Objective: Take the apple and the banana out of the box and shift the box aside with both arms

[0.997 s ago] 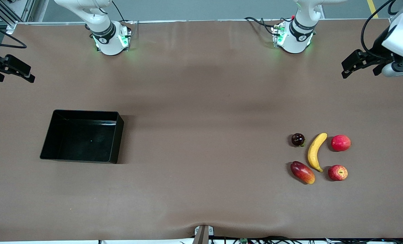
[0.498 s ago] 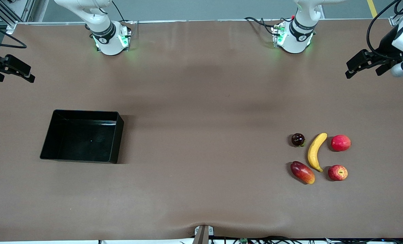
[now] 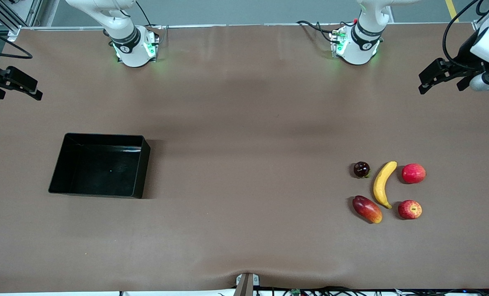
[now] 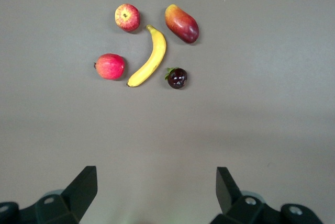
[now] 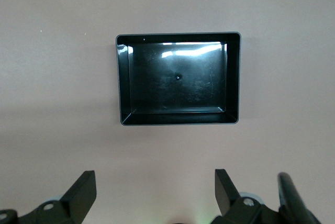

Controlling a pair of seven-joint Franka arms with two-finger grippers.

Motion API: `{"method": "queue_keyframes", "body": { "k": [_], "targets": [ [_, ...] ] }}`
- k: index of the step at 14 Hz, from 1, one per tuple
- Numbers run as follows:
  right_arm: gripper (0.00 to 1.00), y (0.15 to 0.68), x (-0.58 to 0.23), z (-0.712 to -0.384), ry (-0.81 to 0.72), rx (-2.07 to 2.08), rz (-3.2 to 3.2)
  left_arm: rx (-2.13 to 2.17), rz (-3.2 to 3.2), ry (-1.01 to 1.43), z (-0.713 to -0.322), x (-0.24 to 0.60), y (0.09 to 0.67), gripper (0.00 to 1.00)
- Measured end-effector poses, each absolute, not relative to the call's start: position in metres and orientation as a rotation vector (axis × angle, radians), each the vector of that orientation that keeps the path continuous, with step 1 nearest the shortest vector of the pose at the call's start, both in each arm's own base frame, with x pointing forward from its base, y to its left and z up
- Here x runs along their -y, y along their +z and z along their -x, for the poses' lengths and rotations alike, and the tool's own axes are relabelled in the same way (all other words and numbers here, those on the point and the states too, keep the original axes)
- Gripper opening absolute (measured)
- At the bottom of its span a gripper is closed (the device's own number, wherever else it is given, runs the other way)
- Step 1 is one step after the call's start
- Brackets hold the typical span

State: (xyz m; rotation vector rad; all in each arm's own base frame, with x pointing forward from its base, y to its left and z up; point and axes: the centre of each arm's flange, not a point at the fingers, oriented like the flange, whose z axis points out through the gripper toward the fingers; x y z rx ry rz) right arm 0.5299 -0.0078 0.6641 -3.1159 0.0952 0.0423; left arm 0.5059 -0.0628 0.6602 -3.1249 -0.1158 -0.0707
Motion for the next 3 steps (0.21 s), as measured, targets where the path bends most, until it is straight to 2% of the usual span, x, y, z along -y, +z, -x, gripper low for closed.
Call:
{"method": "queue_keyframes", "body": {
  "k": [3],
  "targets": [
    [1.0, 0.6638, 0.0141, -0.5299, 0.043, -0.114, 3.115, 0.118, 3.126, -0.092, -0.5058, 0.0588, 0.6667, 1.0]
  ]
}}
